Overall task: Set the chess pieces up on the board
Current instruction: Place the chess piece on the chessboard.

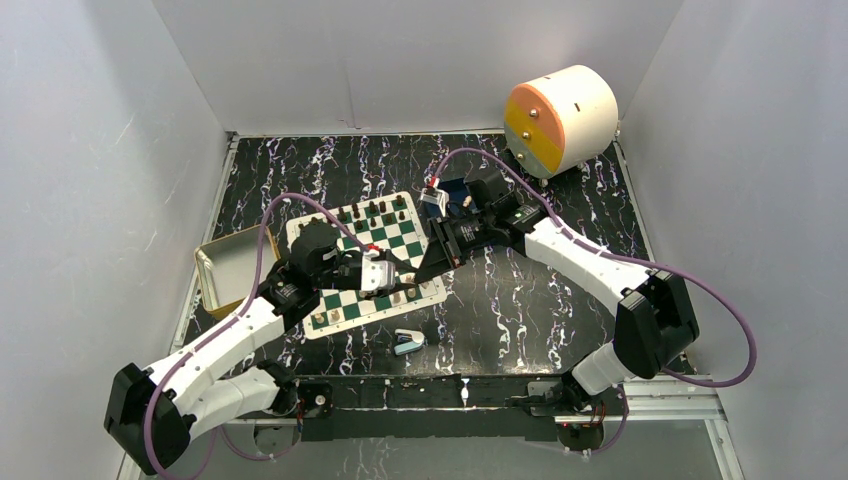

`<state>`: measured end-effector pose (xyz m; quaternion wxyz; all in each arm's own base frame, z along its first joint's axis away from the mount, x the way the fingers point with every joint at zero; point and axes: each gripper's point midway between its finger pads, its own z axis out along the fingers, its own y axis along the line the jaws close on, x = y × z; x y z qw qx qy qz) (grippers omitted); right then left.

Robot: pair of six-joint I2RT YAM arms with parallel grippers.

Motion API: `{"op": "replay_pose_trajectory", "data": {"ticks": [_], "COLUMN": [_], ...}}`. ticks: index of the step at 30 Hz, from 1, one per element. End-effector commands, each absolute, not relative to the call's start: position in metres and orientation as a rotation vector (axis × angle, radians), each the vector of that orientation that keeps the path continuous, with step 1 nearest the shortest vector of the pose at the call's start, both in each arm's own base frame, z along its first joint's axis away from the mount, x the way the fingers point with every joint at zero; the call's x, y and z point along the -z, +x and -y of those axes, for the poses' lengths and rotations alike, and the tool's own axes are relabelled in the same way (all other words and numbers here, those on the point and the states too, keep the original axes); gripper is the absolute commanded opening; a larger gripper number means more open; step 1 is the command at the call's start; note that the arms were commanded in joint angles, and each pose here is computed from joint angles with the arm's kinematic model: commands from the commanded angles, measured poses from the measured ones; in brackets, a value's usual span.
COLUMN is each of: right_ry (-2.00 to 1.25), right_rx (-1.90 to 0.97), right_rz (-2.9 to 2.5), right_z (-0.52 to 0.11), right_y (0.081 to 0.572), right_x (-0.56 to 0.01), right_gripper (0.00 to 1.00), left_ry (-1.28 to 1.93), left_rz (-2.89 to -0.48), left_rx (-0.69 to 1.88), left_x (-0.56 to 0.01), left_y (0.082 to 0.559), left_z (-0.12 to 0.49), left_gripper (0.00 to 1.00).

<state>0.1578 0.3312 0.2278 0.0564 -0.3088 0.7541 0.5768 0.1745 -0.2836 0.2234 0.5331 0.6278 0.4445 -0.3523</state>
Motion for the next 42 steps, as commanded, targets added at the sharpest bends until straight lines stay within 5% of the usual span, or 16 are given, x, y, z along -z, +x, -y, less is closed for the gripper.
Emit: {"op": "replay_pose_trajectory", "data": {"ticks": [1,12,17,33,42], "right_ry": [-0.96,-0.706,-0.566,-0.253,-0.219], "right_rx": [-1.797,-1.711,-1.661,-1.687,-1.707], "right_rz": [-2.192,-2.107,-2.084,-1.986,-1.974], "right_z": [-0.336,-0.341,-0.34,-0.331,-0.332], "right_y": [0.157,0.179,0.191,0.206,0.208], "right_x": [-0.246,-0.27,-0.274,-0.29,-0.29], "right_gripper": [0.3,0.37,0.48,0.46,0.37], "left_ry": [1.467,1.232,1.103,0.823,0.81], "left_rz": [-1.066,-1.272,-1.346,-1.335,-1.336], "left_rx": [0.84,0.822,0.786,0.817,0.814], "left_x": [-0.238,-0.241,-0.244,-0.269,-0.27], "left_y": [0.177,0.202,0.216,0.226,0.228], "left_z": [0.285,0.28,0.273,0.262,0.262], "left_gripper": [0.26,0.15,0.12,0.07,0.06]}}
